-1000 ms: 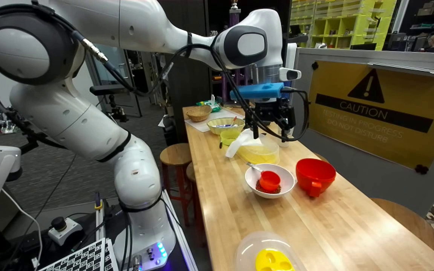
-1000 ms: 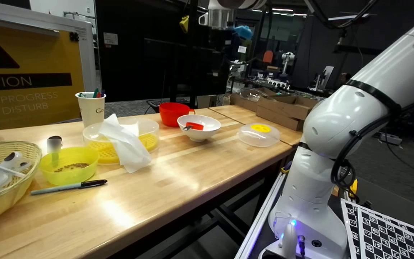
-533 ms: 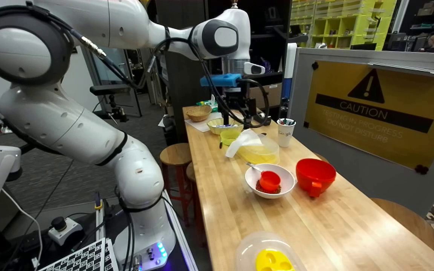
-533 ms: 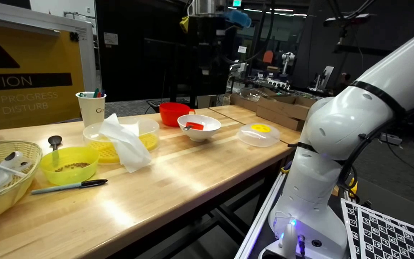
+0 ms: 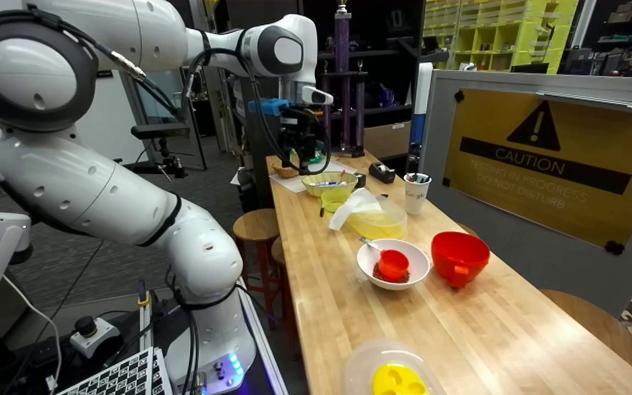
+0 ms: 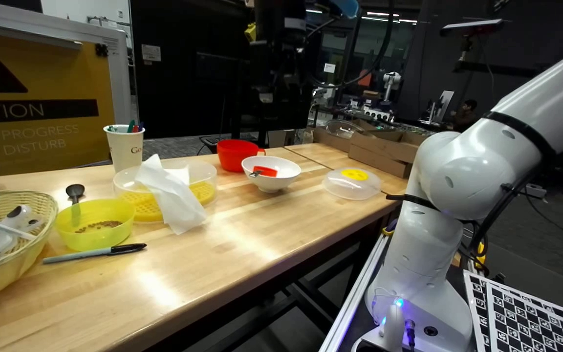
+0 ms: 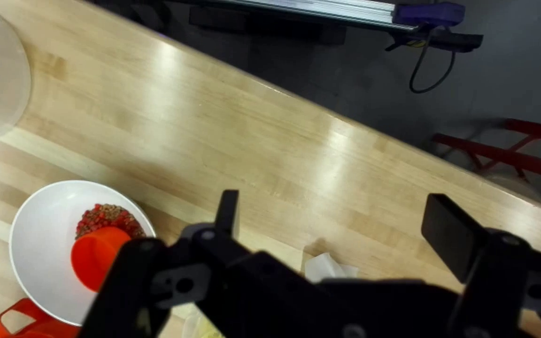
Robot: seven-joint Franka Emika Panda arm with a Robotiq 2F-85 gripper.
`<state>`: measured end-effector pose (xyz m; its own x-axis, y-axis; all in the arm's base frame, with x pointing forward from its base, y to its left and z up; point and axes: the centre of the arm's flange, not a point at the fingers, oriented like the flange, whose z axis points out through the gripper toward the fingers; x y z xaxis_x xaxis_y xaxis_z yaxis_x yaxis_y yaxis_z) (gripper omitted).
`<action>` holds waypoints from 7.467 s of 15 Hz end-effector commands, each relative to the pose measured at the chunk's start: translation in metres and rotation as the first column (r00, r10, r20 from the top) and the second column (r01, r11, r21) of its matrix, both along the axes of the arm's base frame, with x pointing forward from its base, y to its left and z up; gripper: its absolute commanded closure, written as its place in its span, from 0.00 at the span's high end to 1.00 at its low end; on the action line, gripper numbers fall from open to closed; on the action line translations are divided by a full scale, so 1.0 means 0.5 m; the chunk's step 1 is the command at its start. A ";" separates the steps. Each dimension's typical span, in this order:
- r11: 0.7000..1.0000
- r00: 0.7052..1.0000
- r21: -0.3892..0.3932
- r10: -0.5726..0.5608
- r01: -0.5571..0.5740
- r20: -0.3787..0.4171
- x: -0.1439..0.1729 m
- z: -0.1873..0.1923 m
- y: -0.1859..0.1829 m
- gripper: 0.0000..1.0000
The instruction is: Use the white napkin to wipe the counter.
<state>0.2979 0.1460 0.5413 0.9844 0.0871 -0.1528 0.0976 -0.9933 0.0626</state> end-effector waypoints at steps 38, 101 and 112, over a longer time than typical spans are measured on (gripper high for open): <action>0.894 0.882 -0.109 -0.397 0.434 0.252 0.312 -0.198 0.229 1.00; 0.946 0.950 -0.089 -0.310 0.311 0.024 0.478 -0.237 0.184 1.00; 0.935 0.935 -0.046 -0.350 0.352 0.046 0.537 -0.348 0.147 1.00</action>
<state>0.5630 0.2315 0.3630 0.9572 -0.2604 -0.1262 -0.2438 -0.9607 0.1327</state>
